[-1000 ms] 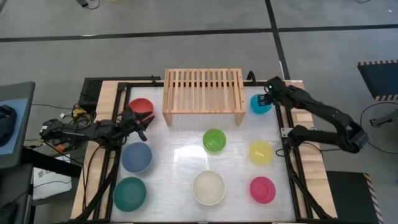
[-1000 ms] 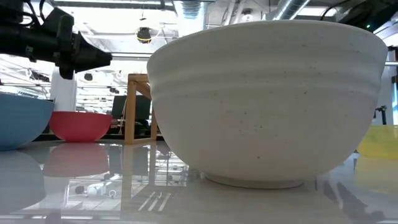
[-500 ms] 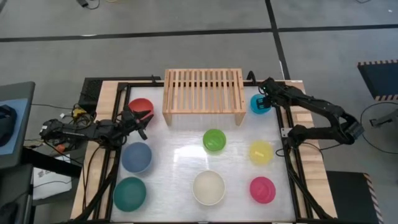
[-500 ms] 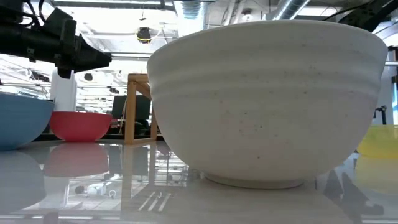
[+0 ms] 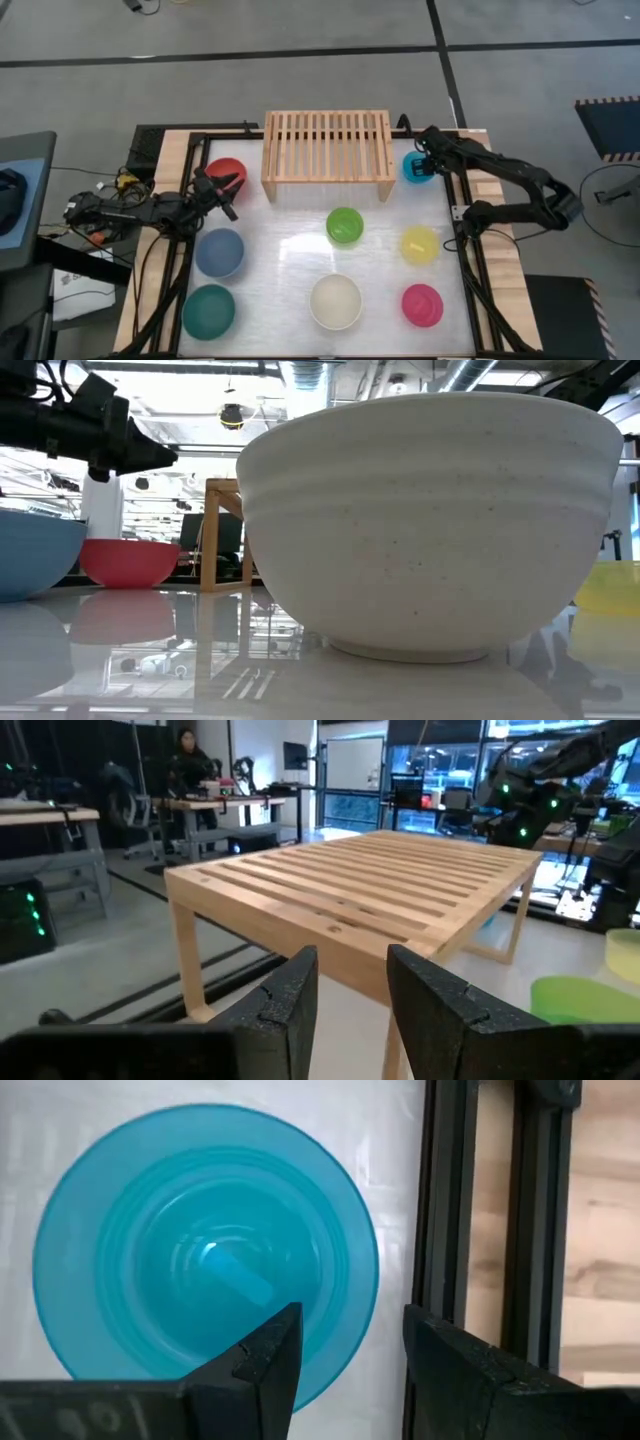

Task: Place and stack bowls onto a shelf
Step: Put the blue transparent bowl on the shelf

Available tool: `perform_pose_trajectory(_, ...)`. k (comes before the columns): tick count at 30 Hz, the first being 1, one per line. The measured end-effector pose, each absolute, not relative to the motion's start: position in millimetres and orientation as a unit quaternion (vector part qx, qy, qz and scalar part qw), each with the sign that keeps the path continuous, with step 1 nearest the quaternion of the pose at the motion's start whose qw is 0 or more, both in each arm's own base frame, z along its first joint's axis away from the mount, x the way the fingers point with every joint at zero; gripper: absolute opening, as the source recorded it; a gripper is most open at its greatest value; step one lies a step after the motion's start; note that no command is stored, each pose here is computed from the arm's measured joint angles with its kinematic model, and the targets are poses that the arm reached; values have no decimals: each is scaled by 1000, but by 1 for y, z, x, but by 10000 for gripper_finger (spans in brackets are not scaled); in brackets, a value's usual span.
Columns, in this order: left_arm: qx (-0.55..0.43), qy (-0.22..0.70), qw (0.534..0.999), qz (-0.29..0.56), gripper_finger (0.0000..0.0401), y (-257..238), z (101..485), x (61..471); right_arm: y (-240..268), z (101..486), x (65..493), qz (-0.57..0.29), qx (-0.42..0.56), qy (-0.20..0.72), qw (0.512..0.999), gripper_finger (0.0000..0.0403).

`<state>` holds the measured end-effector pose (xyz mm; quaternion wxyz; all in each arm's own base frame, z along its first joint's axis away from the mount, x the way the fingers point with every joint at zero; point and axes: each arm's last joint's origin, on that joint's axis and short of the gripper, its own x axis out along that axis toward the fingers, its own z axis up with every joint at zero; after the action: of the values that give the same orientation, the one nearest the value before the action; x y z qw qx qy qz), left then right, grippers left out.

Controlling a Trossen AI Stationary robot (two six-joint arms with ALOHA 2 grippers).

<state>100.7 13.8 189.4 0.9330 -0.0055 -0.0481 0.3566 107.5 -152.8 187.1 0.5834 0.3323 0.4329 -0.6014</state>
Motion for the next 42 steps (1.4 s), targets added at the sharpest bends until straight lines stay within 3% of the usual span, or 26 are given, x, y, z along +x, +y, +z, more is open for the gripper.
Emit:
perform_pose_trajectory(11,3,-66,937,343,110,17,193,101,-161,158,117,-574,386,465,553,179)
perform_pose_trajectory(15,0,-67,936,346,110,18,193,101,-163,149,119,-572,386,482,539,142)
perform_pose_trajectory(20,-2,-67,936,345,110,18,193,101,-164,151,119,-576,375,481,544,67)
perform_pose_trajectory(24,4,-65,938,340,110,18,193,101,-165,170,117,-604,346,445,563,23)
perform_pose_trajectory(34,12,-78,952,295,110,15,196,102,-155,233,109,-633,324,298,637,42)
perform_pose_trajectory(42,13,-85,952,293,110,15,197,102,-139,297,115,-614,273,157,723,23)
